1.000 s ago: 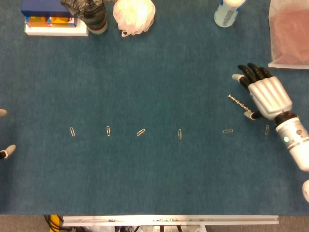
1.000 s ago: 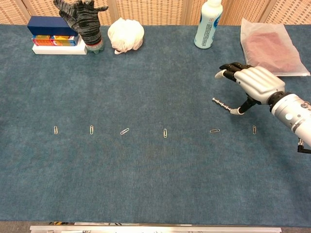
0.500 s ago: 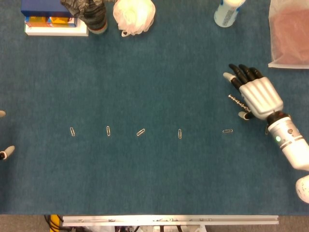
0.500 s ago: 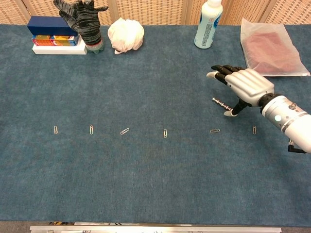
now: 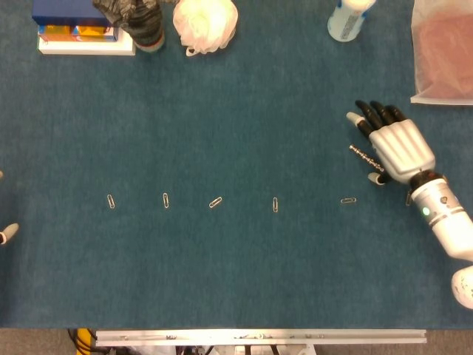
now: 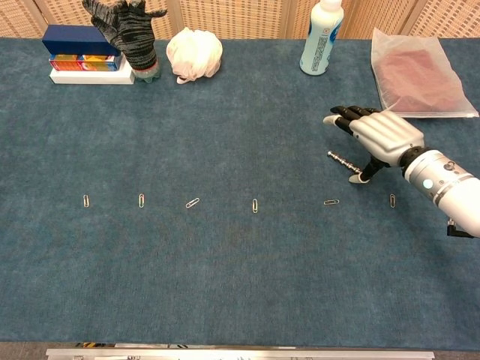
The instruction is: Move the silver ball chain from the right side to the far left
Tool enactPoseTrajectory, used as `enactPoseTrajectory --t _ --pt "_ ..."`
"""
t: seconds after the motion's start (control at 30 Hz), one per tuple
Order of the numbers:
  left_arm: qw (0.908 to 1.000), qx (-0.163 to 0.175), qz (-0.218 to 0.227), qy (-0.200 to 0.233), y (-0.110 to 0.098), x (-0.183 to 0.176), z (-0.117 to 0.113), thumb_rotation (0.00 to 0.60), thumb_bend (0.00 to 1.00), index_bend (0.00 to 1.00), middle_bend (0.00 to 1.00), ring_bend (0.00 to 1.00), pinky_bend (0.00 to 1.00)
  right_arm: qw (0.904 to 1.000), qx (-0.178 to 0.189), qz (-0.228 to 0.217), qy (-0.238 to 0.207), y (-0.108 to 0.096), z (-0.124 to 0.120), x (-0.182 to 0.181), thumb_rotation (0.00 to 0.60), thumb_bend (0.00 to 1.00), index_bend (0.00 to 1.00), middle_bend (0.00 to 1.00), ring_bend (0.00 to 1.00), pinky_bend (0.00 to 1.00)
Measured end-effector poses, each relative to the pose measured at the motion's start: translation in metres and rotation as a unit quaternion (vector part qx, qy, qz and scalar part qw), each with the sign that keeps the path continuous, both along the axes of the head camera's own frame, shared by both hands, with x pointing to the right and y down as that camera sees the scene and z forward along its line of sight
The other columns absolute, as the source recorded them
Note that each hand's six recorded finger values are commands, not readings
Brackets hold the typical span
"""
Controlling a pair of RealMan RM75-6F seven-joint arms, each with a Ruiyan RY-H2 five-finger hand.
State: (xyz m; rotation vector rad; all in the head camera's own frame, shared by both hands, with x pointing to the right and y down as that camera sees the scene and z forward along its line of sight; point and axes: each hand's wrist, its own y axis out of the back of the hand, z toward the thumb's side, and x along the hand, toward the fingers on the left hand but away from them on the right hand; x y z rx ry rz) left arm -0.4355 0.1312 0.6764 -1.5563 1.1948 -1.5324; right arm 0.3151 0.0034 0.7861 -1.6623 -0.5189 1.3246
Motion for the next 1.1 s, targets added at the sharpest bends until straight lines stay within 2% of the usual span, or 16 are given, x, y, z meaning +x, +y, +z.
enactPoseTrajectory --t 0.4,0.63,0.87,1.1 --pt "1.0 0.001 -0.005 0.001 0.0 -0.002 -0.001 0.6 0.02 0.27 0.27 0.29 0.37 0.9991 0.028 0.024 0.022 -0.02 -0.002 0.015 0.6 0.0 0.12 0.01 0.0 0.13" --pt "1.0 0.0 -0.004 0.0 -0.001 -0.002 0.0 0.6 0.02 0.27 0.27 0.29 0.38 0.9971 0.055 0.046 0.027 -0.035 -0.012 0.027 0.6 0.0 0.12 0.01 0.0 0.12" --pt "1.0 -0.002 -0.003 -0.001 -0.002 0.0 0.0 0.6 0.02 0.27 0.27 0.29 0.38 0.9981 0.046 0.04 0.012 -0.03 -0.015 0.022 0.6 0.0 0.12 0.01 0.0 0.12" --pt "1.0 -0.004 -0.004 -0.001 -0.001 0.0 0.0 0.6 0.02 0.27 0.27 0.29 0.39 0.9988 0.033 0.033 0.015 -0.025 -0.008 0.02 0.6 0.0 0.12 0.01 0.0 0.12"
